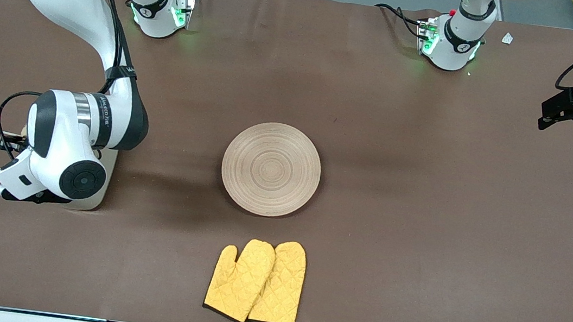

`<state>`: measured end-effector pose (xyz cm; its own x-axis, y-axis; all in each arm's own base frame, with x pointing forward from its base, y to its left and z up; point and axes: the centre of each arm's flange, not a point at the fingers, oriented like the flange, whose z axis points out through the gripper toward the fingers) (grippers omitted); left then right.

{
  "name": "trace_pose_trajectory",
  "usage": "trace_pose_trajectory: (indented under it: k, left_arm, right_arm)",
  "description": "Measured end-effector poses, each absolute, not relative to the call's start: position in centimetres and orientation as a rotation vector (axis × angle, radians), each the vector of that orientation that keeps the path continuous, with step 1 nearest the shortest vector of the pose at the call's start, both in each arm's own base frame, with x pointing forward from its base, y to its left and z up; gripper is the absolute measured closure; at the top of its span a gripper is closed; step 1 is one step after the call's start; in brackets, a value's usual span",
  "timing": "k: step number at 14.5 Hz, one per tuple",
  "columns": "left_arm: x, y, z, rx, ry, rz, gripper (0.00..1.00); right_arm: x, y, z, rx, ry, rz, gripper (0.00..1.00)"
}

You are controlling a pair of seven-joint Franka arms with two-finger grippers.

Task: Move plate and put bread in toaster
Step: 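Lift the bread slice and carry it to the toaster with the right gripper, then lower the bread slice into the toaster slot with the right gripper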

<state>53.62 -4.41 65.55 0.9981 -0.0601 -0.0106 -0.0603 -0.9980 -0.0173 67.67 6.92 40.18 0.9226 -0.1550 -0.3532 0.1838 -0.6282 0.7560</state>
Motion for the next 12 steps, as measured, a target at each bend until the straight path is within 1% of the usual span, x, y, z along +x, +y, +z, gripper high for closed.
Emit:
trace_pose_trajectory:
  k: [3, 5, 7, 12]
  left_arm:
    - [53.6, -4.4, 65.5, -3.122, 0.094, 0.016, 0.0]
    - [53.6, -4.4, 65.5, -3.123, 0.094, 0.016, 0.0]
    - [53.6, -4.4, 65.5, -3.123, 0.093, 0.016, 0.0]
    - [53.6, -4.2, 65.5, -3.123, 0.089, 0.016, 0.0]
  right_arm:
    - [67.8, 6.5, 39.5, 2.191, 0.017, -0.503, 0.97]
    - [67.9, 6.4, 38.9, 2.186, 0.019, -0.513, 0.93]
    - [67.9, 6.3, 38.3, 2.181, 0.021, -0.524, 0.76]
    - [68.0, 6.8, 38.8, 2.187, 0.019, -0.516, 0.21]
